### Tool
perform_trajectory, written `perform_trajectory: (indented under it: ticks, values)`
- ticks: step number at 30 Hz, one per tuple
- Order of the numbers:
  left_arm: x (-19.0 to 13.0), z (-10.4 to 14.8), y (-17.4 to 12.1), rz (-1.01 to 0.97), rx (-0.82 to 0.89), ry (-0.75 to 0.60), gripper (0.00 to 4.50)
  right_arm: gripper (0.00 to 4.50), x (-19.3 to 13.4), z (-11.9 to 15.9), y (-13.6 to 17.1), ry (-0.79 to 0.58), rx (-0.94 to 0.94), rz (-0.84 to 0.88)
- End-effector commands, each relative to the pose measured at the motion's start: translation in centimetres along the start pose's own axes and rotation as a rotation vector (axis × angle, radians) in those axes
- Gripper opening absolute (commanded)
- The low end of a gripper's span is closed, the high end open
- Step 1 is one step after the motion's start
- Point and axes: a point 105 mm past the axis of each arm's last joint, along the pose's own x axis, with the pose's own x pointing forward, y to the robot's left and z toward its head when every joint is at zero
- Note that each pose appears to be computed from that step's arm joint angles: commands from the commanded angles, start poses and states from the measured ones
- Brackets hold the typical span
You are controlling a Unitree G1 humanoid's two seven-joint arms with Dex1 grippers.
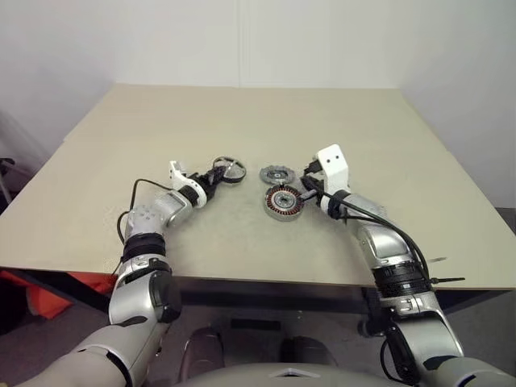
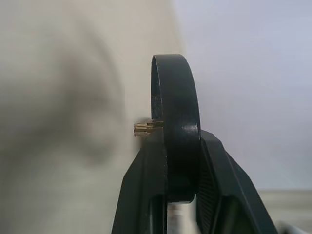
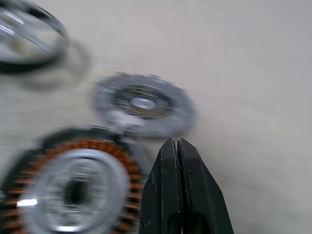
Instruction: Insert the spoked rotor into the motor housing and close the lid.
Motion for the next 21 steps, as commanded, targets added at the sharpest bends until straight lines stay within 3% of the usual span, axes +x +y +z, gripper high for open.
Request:
perform_trajectory:
  ticks: [1,8,14,21]
  values:
    - [1.4,-2.0,-4.3,-0.161,0.021,0.084,0.42,0.00,-0.4,1.3,-2.8,-0.018,-0.021,-0.135]
    - [2.5,-7.6,-4.8,-0.169,0.023,0.311,0.42,0.00,-1.6,0.9,-4.3,0.003,0.023,-0.177]
    - [3.1,-8.5,-4.7,-0.158,0.030,0.371,0.42,0.00,-3.1,1.1,-3.1,-0.013,0.011,-0.089]
    - [3.0,-9.3,-2.8,-0.093,0.025,0.412,0.42,0.00,-3.9,1.6,-3.8,-0.025,0.015,-0.118]
